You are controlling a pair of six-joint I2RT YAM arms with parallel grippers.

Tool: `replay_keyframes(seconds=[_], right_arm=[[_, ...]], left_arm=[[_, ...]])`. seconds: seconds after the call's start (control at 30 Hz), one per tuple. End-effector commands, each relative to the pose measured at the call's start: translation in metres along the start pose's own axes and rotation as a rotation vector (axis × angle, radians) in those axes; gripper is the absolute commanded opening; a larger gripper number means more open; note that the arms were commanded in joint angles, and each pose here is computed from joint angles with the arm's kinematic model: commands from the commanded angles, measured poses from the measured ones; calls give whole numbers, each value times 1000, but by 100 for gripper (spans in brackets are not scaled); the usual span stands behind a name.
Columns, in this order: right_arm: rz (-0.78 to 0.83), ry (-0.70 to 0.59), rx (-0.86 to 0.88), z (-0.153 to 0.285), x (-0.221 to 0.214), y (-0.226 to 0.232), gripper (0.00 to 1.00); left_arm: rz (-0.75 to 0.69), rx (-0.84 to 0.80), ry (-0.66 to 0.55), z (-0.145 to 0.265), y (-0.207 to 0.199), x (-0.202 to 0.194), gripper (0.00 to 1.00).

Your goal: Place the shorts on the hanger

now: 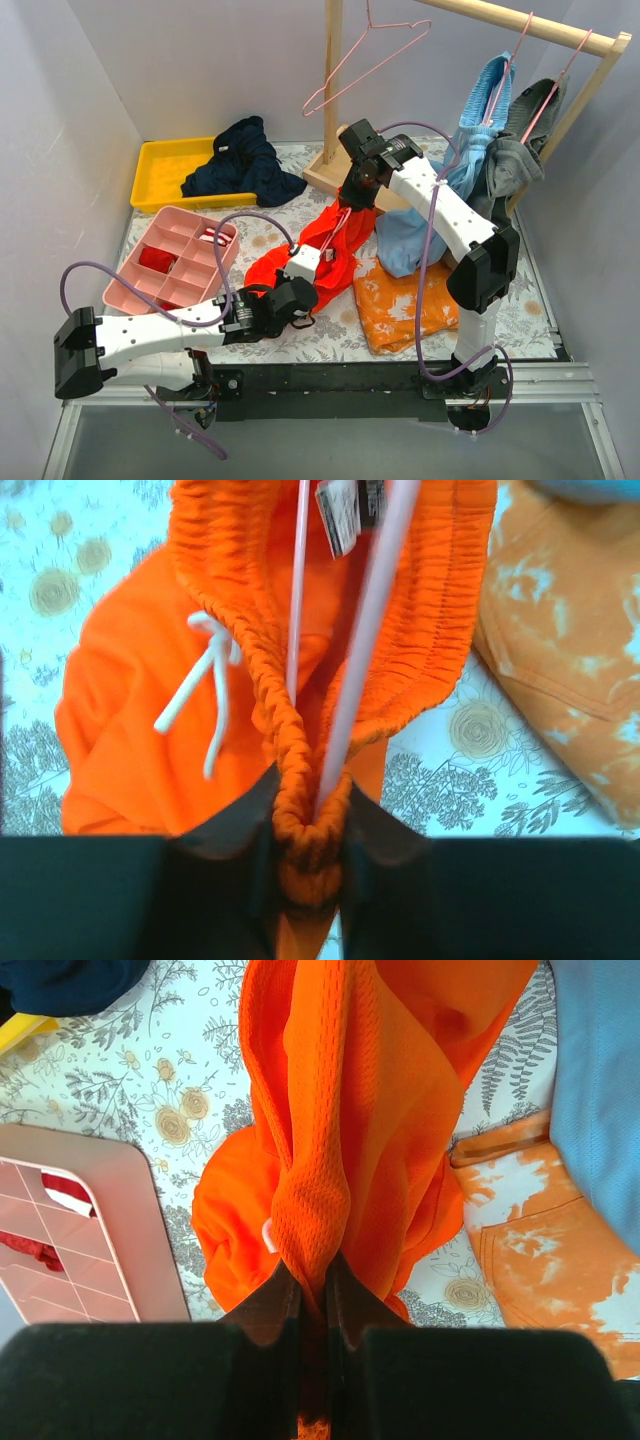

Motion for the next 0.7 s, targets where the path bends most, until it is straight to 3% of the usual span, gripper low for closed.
replay_keyframes(seconds=[0.0, 0.17, 0.2, 0.27, 0.4, 0.6, 0.67], right_arm=[[5, -3, 77, 24, 1, 9, 1], [90, -15, 125, 30, 3, 15, 1], [106, -24, 136, 32, 5, 16, 5], [153, -45, 170, 38, 9, 21, 16], [255, -117, 222, 52, 18, 26, 51], [348, -275, 410, 98, 34, 49, 76], [379, -323, 456, 119, 40, 57, 77]], left_arm=[[53, -48, -210, 20, 1, 55, 0], [30, -123, -250, 43, 2, 76, 0], [34, -128, -253, 47, 3, 78, 0], [26, -129, -228, 54, 7, 78, 0], [67, -179, -264, 73, 13, 88, 0], [99, -210, -263, 93, 20, 96, 0], [99, -199, -244, 93, 23, 92, 0]])
Point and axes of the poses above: each gripper's point midway between its finger pads, its own z axis back along the fingers, its own y axis along the line the jaws close on, x = y × z, the point moved 1 cm from there along z, back along the fingers
